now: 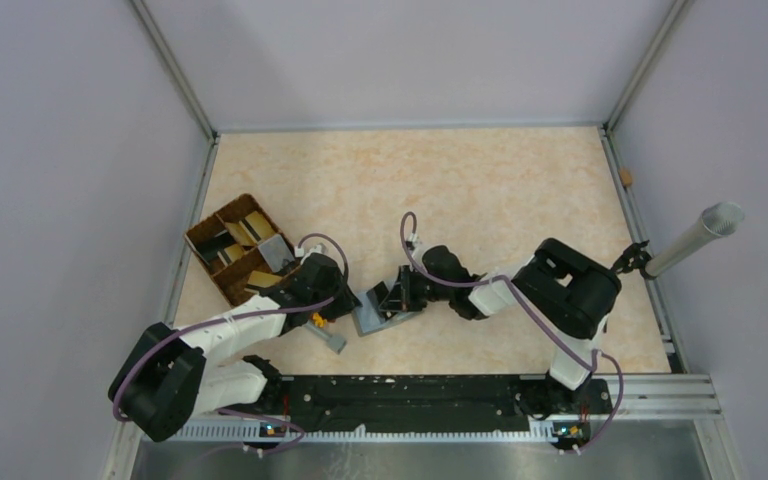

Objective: Put the credit cards into the card holder
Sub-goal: Insert the credit card into the card holder.

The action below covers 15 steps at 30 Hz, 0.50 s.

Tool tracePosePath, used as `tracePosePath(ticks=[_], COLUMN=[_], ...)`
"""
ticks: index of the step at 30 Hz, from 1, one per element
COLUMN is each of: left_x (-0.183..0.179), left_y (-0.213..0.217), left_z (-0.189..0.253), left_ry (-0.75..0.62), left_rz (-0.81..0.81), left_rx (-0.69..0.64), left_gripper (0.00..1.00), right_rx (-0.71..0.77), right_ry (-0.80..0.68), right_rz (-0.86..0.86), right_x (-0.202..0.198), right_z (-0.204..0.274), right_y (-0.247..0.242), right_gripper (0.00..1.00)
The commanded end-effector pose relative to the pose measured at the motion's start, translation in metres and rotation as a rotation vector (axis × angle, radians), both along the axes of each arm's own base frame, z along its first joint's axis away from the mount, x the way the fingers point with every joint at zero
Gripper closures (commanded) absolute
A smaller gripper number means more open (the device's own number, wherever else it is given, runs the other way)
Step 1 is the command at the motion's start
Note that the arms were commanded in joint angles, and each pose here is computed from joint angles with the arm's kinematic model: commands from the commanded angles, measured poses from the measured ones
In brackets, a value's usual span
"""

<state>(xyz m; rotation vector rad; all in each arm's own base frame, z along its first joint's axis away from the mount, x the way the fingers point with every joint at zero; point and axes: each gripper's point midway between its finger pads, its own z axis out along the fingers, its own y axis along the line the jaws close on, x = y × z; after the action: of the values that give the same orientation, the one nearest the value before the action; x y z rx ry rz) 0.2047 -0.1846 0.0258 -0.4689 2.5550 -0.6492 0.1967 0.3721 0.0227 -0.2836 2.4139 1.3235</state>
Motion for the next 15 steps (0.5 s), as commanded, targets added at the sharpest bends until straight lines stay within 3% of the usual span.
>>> tracePosePath(ticks=[1,8,15], left_x=[-0.02,-0.018,-0.017], left_y=[0.013,0.021,0.021], left_z=[-0.019,-0.021,-0.021], left_ry=[0.087,0.072,0.068], left_rz=[-0.013,0.008,0.007], left_rx=[0.071,0.109,0.109], left_gripper=[0.64,0.64,0.65], right_rx=[-0.167,-0.257,-0.296], right_ry=[0.021,-0.059,-0.131], right_rz=[-0.03,-0.023,0.015], right_x=[-0.01,0.002,0.007], right_z=[-0.036,-0.01,0.013], right_y=[-0.025,-0.031,-0.026], right_gripper=[0.94,0.71,0.54])
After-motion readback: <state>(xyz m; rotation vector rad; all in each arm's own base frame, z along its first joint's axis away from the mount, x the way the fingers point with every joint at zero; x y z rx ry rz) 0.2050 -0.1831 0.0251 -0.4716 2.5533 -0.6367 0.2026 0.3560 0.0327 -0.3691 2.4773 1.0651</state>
